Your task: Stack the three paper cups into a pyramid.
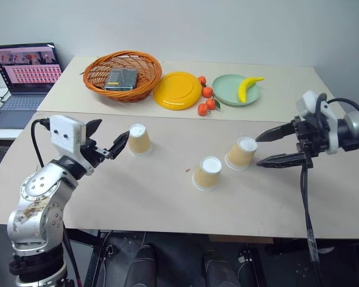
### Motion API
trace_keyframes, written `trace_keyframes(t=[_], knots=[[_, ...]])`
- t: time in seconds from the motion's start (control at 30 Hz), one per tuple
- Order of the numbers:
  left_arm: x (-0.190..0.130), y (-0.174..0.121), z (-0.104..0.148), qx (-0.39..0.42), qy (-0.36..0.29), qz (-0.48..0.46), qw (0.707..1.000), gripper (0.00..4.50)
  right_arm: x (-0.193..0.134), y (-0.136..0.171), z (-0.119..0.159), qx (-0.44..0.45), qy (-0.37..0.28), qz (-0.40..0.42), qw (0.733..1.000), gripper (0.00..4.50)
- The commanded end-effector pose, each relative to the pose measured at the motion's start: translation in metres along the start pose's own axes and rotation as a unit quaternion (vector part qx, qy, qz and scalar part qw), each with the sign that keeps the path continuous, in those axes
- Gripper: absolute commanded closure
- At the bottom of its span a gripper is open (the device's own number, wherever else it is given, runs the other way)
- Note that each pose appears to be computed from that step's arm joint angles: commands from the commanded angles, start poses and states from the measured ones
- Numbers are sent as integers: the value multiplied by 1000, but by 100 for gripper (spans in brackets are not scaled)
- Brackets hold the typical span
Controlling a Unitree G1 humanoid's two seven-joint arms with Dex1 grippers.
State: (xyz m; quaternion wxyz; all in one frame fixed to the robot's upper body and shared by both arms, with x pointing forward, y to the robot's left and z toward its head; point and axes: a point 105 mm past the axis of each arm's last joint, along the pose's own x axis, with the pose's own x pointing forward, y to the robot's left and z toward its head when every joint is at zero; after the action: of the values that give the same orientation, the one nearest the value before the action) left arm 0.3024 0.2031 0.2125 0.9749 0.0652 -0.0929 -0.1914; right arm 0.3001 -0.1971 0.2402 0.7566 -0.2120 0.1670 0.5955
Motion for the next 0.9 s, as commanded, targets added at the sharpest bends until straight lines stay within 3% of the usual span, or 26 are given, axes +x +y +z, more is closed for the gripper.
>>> trace_keyframes(t=[0.03, 0.37, 0.9], knots=[[0, 2, -17, 12, -4, 19, 1000, 5, -13, 10, 37, -32, -50, 2, 998, 0], [24, -16, -47, -10, -2, 13, 1000, 5, -42, 4, 111, -76, -215, -99, 969, 0], [73, -16, -60, -10, -23, -14, 1000, 5, -57, 15, 99, -71, -199, -150, 966, 0]])
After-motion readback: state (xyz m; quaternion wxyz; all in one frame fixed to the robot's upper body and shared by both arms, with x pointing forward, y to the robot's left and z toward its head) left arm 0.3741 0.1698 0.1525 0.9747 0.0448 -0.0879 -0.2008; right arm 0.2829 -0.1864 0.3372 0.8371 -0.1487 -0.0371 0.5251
